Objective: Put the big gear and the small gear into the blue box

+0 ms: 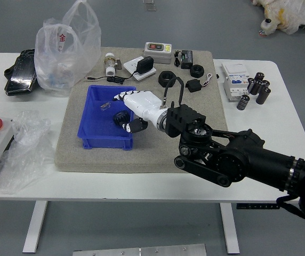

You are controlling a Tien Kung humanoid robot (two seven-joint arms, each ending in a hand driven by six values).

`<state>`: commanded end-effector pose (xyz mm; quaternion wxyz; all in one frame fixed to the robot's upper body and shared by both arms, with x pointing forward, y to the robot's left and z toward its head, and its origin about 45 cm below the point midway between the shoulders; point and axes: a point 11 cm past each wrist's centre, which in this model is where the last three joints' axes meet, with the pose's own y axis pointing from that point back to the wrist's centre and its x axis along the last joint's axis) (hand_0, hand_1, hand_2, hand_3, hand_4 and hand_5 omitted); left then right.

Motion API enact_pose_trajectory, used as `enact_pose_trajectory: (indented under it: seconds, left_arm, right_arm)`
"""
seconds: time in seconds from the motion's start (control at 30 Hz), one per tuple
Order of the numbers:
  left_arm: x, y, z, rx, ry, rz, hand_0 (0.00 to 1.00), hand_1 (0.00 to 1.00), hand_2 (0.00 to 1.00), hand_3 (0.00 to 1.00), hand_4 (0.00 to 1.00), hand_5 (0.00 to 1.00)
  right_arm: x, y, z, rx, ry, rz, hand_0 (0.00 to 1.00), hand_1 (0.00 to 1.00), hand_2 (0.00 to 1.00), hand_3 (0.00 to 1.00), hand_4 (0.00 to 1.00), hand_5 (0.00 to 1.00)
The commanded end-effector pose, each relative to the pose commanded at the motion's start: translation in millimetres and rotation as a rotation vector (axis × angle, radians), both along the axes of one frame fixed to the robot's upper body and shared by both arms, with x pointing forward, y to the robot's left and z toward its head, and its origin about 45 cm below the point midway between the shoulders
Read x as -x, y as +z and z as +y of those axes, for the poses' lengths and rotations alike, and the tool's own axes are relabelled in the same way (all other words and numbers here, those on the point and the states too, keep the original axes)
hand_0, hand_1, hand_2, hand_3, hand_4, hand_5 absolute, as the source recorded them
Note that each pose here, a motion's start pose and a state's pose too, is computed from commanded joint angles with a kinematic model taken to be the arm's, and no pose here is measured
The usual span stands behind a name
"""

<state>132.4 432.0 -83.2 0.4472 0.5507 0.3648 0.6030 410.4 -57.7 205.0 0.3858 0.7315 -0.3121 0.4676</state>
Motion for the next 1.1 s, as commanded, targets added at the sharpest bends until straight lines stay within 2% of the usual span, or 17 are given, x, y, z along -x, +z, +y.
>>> enact_pose_trajectory:
  seconds: [0.13,0.17,0.3,0.33,0.37,0.5,0.7,1.1]
  left_arm:
    - [0.6,-0.5,-1,0.001,0.001,0.0,0.65,0.523,0.558,0.705,0.671,0.346]
    - [0.8,-0.7,-1,0.002,0.001,0.0,0.65,0.524,0.558,0.705,0.671,0.346]
    - [2.2,-1.6,-2,0.005,0.004,-0.001,0.65,0.524,0.558,0.705,0.671,0.346]
    - [2.7,-1.7,-2,0.005,0.006,0.0,0.65,0.524,0.558,0.705,0.671,0.346]
    - [3.2,-1.9,-2,0.005,0.006,0.001,0.65,0.523,0.558,0.705,0.671,0.345]
    - [4.4,-1.8,-1,0.003,0.008,0.004,0.65,0.523,0.558,0.705,0.671,0.345]
    - [2.0,-1.4,-2,0.003,0.005,-0.002,0.65,0.524,0.558,0.705,0.671,0.346]
    - [0.8,-0.8,-2,0.002,0.002,0.001,0.65,0.524,0.558,0.705,0.671,0.346]
  right_arm:
    - [-7.9,6.3,-15,-0.034,-0.048,-0.02,0.879,0.937,0.946,0.924,0.665,0.25]
    - [-10.7,7.9,-22,-0.049,-0.07,-0.03,0.806,0.861,0.88,0.883,0.666,0.241]
    - [-23.8,8.8,-63,-0.085,-0.194,-0.051,0.806,0.861,0.88,0.883,0.666,0.241]
    - [-27.2,8.4,-75,-0.088,-0.23,-0.051,0.806,0.861,0.88,0.883,0.666,0.241]
    - [-30.0,8.0,-86,-0.089,-0.262,-0.049,0.722,0.808,0.846,0.856,0.672,0.242]
    - [-33.7,-6.2,-111,-0.06,-0.338,-0.007,0.722,0.808,0.846,0.856,0.672,0.242]
    - [-31.1,-29.1,-115,-0.033,-0.372,0.059,0.708,0.799,0.839,0.858,0.673,0.246]
    - [-27.8,-48.5,-110,0.01,-0.364,0.12,0.675,0.778,0.815,0.841,0.677,0.255]
